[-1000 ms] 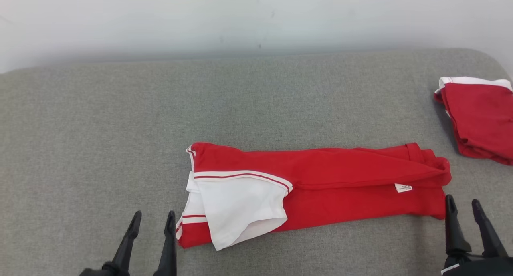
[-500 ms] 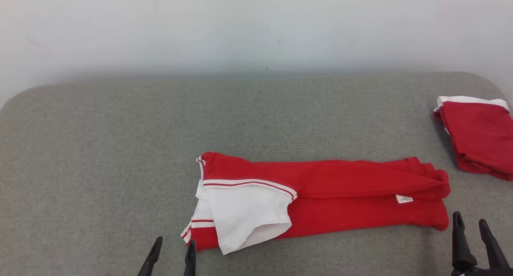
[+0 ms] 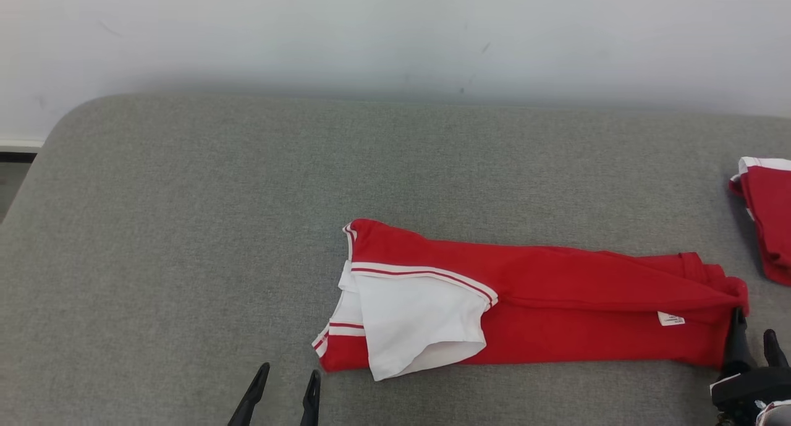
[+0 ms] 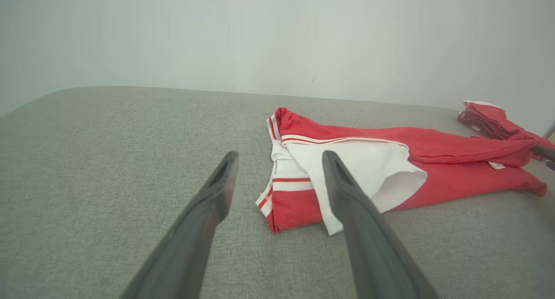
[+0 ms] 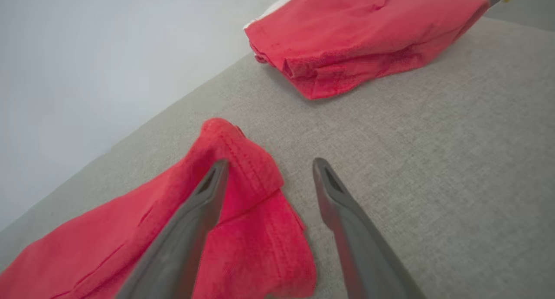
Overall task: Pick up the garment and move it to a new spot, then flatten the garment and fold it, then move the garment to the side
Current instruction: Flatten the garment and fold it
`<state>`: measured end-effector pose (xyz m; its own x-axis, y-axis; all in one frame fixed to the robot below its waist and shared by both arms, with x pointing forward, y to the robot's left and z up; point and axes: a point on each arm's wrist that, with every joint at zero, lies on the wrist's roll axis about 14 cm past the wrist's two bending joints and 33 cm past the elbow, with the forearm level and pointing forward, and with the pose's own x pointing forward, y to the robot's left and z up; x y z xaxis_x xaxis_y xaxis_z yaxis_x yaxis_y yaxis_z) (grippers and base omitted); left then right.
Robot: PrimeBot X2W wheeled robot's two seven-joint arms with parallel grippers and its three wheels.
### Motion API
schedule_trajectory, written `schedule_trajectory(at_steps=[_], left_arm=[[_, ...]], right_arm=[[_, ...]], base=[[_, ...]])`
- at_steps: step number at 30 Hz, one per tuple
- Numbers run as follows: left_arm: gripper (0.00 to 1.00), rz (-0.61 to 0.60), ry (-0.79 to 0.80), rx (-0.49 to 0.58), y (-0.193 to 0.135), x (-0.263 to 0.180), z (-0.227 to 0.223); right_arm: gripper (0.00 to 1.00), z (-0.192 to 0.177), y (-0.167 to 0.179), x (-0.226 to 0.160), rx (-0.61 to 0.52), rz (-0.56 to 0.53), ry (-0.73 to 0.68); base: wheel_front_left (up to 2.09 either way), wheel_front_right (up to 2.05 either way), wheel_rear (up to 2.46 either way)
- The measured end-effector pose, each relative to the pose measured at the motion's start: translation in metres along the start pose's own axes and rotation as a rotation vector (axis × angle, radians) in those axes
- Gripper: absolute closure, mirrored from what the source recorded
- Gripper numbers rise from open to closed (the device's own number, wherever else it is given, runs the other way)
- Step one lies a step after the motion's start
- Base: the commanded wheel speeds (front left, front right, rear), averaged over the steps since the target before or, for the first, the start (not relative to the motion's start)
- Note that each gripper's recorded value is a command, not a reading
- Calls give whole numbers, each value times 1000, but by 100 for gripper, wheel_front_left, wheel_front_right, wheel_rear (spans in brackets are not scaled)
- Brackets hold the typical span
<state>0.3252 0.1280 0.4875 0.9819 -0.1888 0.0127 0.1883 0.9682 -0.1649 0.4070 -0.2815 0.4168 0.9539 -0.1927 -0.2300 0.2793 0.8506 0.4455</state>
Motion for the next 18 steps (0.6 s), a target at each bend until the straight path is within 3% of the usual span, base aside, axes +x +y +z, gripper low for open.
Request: schedule_trajectory(at_steps=[9, 10, 11, 12, 13, 18], left_arm=[[0, 38, 34, 0, 12, 0, -10], [0, 42, 35, 0, 13, 1, -11], [0, 44, 36, 1, 14, 0, -11], [0, 44, 37, 2, 14, 0, -12], [0, 46, 37, 2, 14, 0, -12], [0, 42, 26, 5, 13, 0, -9]], right_arm=[[0, -36, -9, 24, 26, -82, 129], [6, -40, -8, 25, 26, -83, 144], [41, -43, -6, 26, 26, -80, 156], [64, -46, -5, 26, 22, -80, 165], [100, -47, -5, 26, 22, -79, 169], [100, -40, -7, 23, 29, -77, 149]], base=[[0, 0, 0], [0, 0, 0], [0, 0, 0], [0, 0, 0], [0, 0, 0], [0, 0, 0]])
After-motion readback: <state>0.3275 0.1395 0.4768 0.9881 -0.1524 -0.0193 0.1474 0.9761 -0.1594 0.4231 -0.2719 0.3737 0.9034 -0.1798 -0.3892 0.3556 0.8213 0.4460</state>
